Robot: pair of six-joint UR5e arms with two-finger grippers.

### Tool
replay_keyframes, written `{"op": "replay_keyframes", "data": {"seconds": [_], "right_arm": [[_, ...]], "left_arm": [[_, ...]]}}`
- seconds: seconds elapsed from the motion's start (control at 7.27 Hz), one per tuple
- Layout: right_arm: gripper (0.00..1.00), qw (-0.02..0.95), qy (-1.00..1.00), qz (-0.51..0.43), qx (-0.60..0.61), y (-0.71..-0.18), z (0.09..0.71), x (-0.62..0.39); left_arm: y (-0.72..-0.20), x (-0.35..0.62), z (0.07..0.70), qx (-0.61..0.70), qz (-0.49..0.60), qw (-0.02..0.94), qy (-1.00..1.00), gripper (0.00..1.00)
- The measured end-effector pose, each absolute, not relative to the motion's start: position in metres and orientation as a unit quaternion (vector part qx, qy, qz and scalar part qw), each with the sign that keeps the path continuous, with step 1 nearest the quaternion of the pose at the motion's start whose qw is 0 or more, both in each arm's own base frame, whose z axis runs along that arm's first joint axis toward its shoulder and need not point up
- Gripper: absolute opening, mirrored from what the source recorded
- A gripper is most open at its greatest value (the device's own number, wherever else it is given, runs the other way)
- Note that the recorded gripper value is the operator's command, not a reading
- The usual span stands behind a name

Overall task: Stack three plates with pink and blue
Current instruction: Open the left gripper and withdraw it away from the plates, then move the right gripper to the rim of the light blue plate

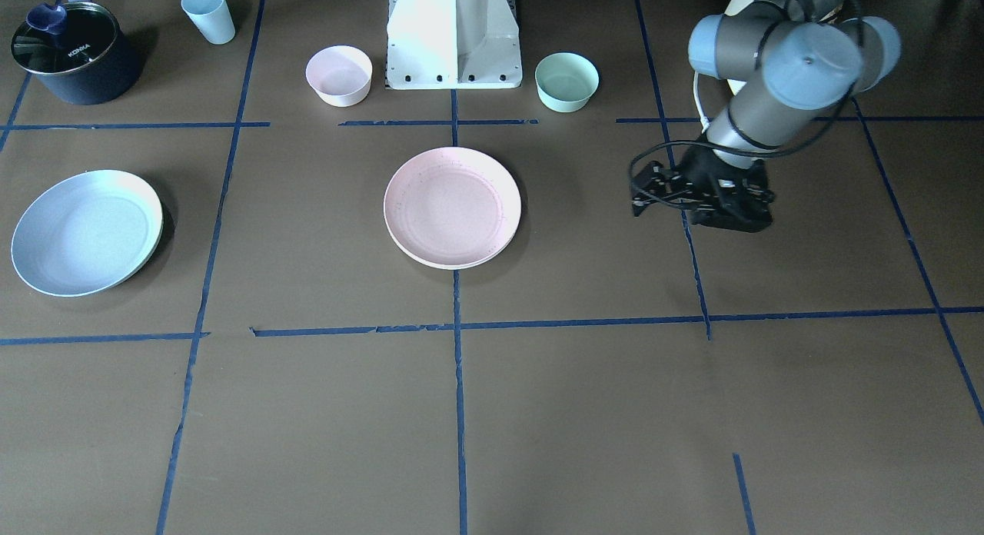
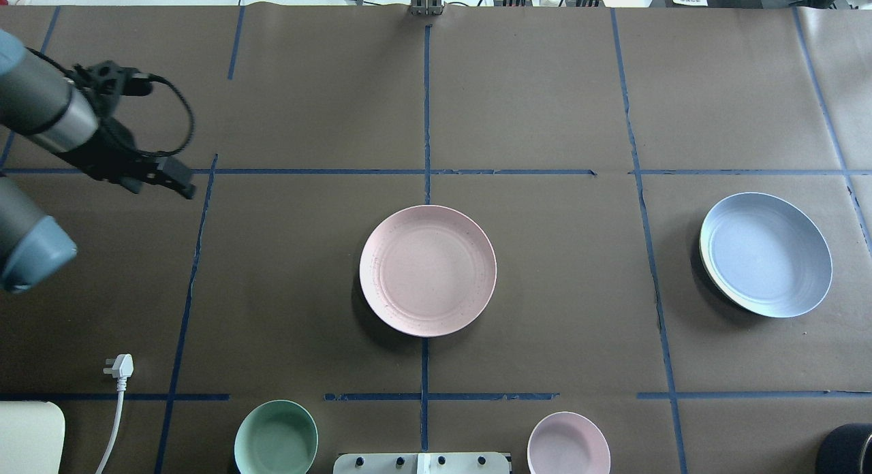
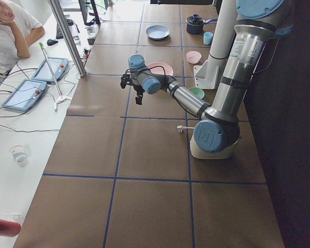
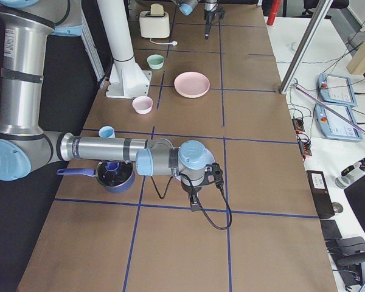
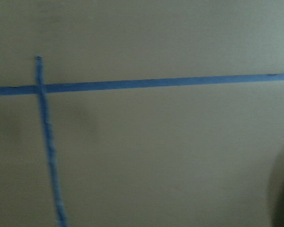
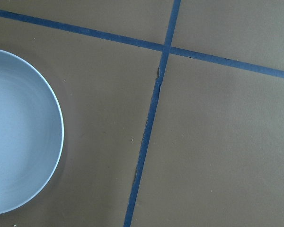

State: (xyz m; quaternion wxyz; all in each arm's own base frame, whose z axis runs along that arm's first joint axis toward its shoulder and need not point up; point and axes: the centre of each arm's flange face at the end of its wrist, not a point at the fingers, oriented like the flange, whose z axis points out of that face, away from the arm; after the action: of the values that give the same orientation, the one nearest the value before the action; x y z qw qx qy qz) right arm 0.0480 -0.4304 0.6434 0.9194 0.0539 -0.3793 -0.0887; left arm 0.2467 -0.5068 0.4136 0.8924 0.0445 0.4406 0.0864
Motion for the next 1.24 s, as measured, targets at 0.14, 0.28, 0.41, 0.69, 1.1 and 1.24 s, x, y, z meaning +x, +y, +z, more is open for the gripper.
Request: {"op": "replay_keyframes", "data": {"seconds": [0.14,0.28,0.41,0.69,1.1,1.24], "right_arm": [[1.0,0.918,-0.387,-0.075,0.051,-0.435,0.639,0.046],[1.0,0.916,-0.393,-0.064,0.046,-0.436,0.636,0.043],[1.0,0.915,-0.397,-0.056,0.04,-0.437,0.635,0.039],[0.99,0.916,-0.4,-0.03,0.018,-0.439,0.629,0.021],[0.99,0.913,-0.409,0.0,0.0,-0.439,0.632,-0.053],[0.98,0.906,-0.422,0.021,0.015,-0.435,0.651,-0.078]], "left_arm": [[-0.504,0.174,0.473,0.055,0.111,0.899,0.419,1.0],[-0.493,0.11,0.523,0.058,0.124,0.906,0.401,1.0],[-0.476,0.053,0.564,0.048,0.123,0.913,0.387,1.0],[-0.436,-0.028,0.606,0.009,0.091,0.921,0.378,1.0],[-0.409,-0.051,0.614,-0.015,0.066,0.922,0.381,1.0],[-0.407,-0.052,0.613,-0.015,0.065,0.922,0.381,1.0]]}}
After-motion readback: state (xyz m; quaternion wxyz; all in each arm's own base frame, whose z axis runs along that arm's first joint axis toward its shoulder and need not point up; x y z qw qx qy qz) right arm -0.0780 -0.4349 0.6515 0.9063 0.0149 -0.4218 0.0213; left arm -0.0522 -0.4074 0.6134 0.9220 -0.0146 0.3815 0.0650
